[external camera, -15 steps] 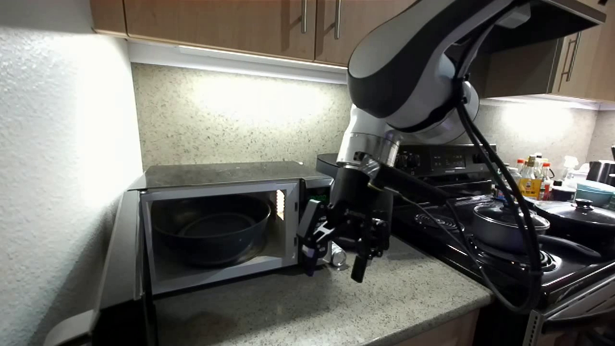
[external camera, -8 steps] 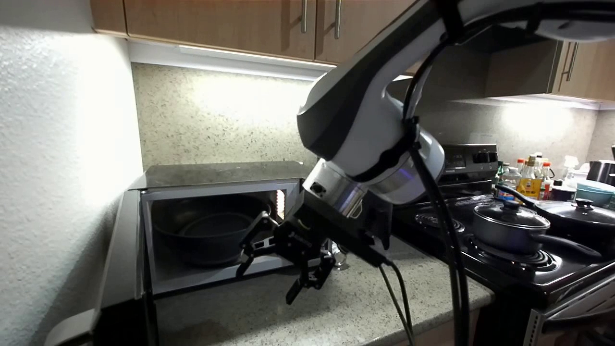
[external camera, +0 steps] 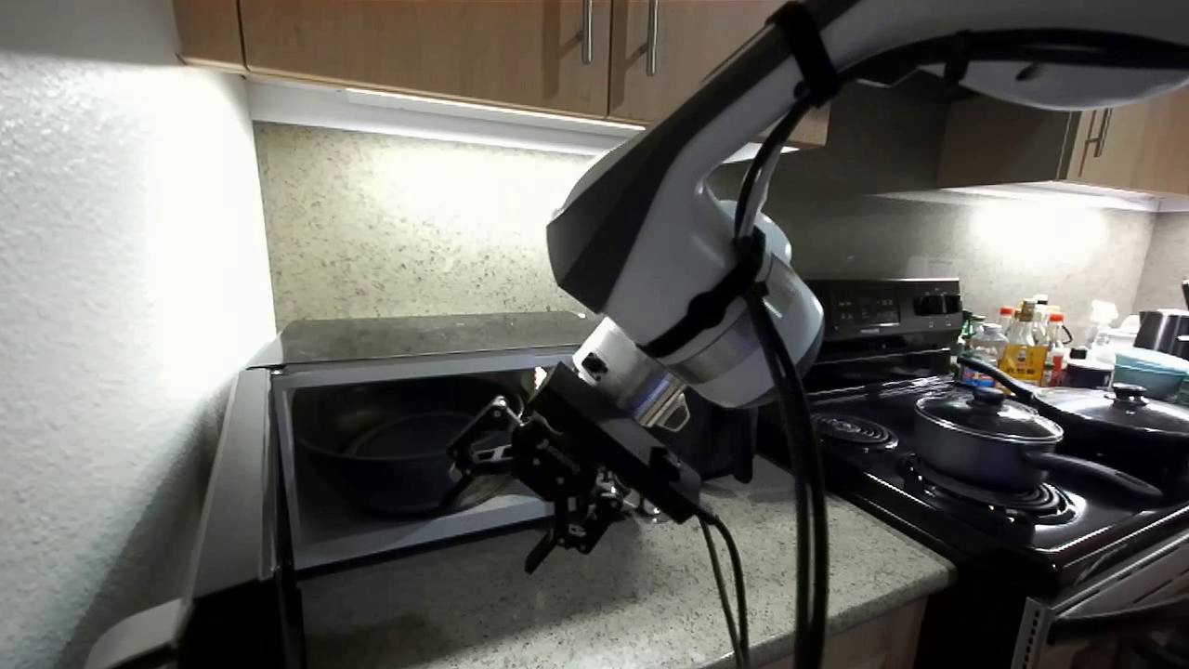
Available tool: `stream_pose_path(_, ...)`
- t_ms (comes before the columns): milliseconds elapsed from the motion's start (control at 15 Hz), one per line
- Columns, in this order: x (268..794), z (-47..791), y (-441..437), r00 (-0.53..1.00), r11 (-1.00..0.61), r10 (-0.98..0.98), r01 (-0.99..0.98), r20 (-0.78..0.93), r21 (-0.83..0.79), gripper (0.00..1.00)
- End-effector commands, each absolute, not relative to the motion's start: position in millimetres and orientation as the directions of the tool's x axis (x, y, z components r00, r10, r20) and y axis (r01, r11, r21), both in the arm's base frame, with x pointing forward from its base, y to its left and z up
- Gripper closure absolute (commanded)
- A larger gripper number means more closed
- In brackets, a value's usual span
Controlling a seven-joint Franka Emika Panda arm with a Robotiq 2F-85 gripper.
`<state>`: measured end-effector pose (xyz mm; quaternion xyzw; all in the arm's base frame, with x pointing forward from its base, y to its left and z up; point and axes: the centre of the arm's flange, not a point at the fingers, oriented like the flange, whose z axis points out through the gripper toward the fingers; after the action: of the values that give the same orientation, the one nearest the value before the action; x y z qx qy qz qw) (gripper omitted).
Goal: Remove the bowl from the microwave and put it on top of the microwave
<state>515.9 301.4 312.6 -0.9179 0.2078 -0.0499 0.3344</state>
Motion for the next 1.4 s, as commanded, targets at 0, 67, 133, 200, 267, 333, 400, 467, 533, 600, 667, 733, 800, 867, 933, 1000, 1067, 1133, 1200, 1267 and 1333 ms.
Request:
stream_pose_path(0, 542.0, 292.1, 323.9, 0.826, -0.552, -0.561, -0.428, -0.061, -0.715, 0.00)
stream_pose_path(67, 550.2, 287.5, 327.4, 0.790, -0.508, -0.608, -0.461, -0.075, -0.728, 0.00)
stream_pose_path(133, 557.4, 283.5, 329.5, 0.755, -0.466, -0.650, -0.485, -0.085, -0.740, 0.00)
stream_pose_path(200, 566.7, 278.0, 330.3, 0.716, -0.424, -0.692, -0.506, -0.093, -0.751, 0.00)
stream_pose_path(267, 576.4, 273.0, 329.8, 0.677, -0.386, -0.730, -0.522, -0.094, -0.760, 0.00)
stream_pose_path(333, 583.1, 271.1, 328.6, 0.635, -0.350, -0.767, -0.534, -0.092, -0.769, 0.00)
stream_pose_path(400, 567.1, 291.6, 321.9, 0.687, -0.414, -0.720, -0.541, -0.101, -0.732, 0.00)
stream_pose_path(467, 576.0, 287.9, 322.3, 0.660, -0.388, -0.744, -0.550, -0.101, -0.739, 0.00)
stream_pose_path(533, 582.4, 284.2, 323.0, 0.649, -0.375, -0.754, -0.555, -0.104, -0.743, 0.00)
stream_pose_path(600, 586.1, 281.4, 323.7, 0.644, -0.368, -0.757, -0.558, -0.108, -0.744, 0.00)
stream_pose_path(667, 588.6, 281.9, 322.0, 0.638, -0.359, -0.763, -0.551, -0.104, -0.753, 0.00)
stream_pose_path(733, 593.8, 283.2, 318.5, 0.621, -0.343, -0.777, -0.556, -0.104, -0.758, 0.00)
stream_pose_path(800, 598.4, 286.1, 316.1, 0.611, -0.333, -0.785, -0.553, -0.101, -0.763, 0.00)
stream_pose_path(867, 604.6, 288.7, 313.2, 0.603, -0.325, -0.793, -0.548, -0.094, -0.771, 0.00)
stream_pose_path(933, 610.5, 290.8, 310.2, 0.593, -0.316, -0.800, -0.545, -0.090, -0.777, 0.00)
stream_pose_path(1000, 616.2, 293.3, 307.4, 0.585, -0.308, -0.806, -0.544, -0.089, -0.781, 0.00)
stream_pose_path(1067, 620.2, 295.7, 304.8, 0.578, -0.301, -0.811, -0.546, -0.092, -0.782, 0.00)
stream_pose_path(1133, 621.2, 297.1, 302.0, 0.572, -0.295, -0.815, -0.549, -0.095, -0.782, 0.00)
stream_pose_path(1200, 623.3, 297.3, 300.1, 0.568, -0.293, -0.817, -0.551, -0.094, -0.782, 0.00)
stream_pose_path(1267, 624.7, 296.5, 298.8, 0.565, -0.291, -0.820, -0.554, -0.095, -0.780, 0.00)
stream_pose_path(1333, 626.1, 295.0, 298.0, 0.560, -0.290, -0.822, -0.563, -0.099, -0.774, 0.00)
